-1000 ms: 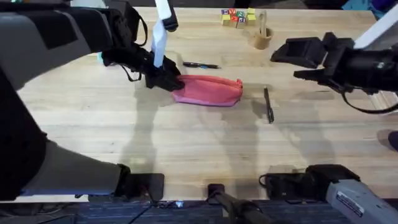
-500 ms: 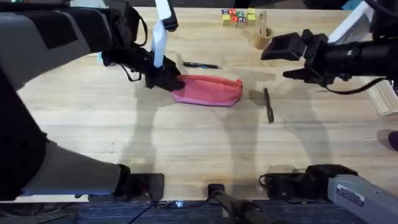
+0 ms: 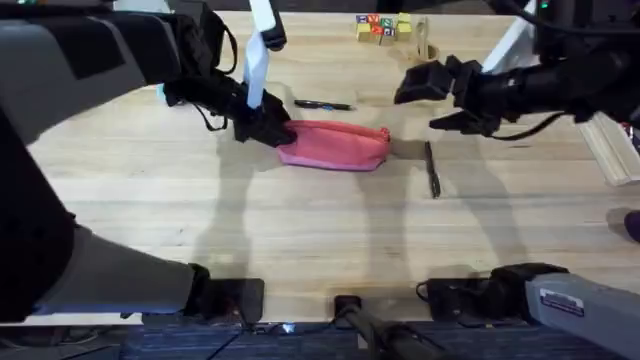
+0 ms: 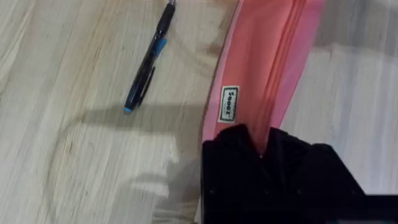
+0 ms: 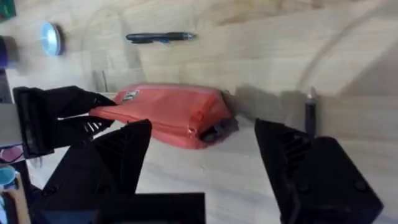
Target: Unzip the bag, pick up the pens from the table one at a time and place them inside, then zip the bag closed.
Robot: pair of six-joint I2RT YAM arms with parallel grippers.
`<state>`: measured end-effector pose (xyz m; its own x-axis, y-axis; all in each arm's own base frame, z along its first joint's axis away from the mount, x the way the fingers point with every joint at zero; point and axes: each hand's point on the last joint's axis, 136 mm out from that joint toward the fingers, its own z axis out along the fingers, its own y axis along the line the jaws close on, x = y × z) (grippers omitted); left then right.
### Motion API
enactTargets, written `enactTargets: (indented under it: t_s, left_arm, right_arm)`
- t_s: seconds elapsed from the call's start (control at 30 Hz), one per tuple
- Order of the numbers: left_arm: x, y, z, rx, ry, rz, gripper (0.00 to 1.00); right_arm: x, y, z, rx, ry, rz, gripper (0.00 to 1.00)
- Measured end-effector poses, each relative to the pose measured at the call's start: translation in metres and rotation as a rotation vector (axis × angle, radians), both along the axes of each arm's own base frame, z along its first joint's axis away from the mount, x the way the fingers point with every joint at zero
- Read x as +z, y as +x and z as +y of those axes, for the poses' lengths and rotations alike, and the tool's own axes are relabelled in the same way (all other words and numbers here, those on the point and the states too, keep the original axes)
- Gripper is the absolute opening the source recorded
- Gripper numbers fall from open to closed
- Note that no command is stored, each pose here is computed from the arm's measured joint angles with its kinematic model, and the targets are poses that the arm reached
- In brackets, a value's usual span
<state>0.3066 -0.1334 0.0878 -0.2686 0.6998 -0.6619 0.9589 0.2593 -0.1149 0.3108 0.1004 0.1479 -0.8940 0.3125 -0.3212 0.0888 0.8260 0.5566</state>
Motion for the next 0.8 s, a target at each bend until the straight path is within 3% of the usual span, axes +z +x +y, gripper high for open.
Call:
enactTargets:
  t_s: [0.8]
  left_arm:
    - [0.0,0.0,0.0,0.0,0.0,0.0,0.042]
  right_arm:
    - [-0.064,0.014,0.054,0.109,0.004,0.123,0.996]
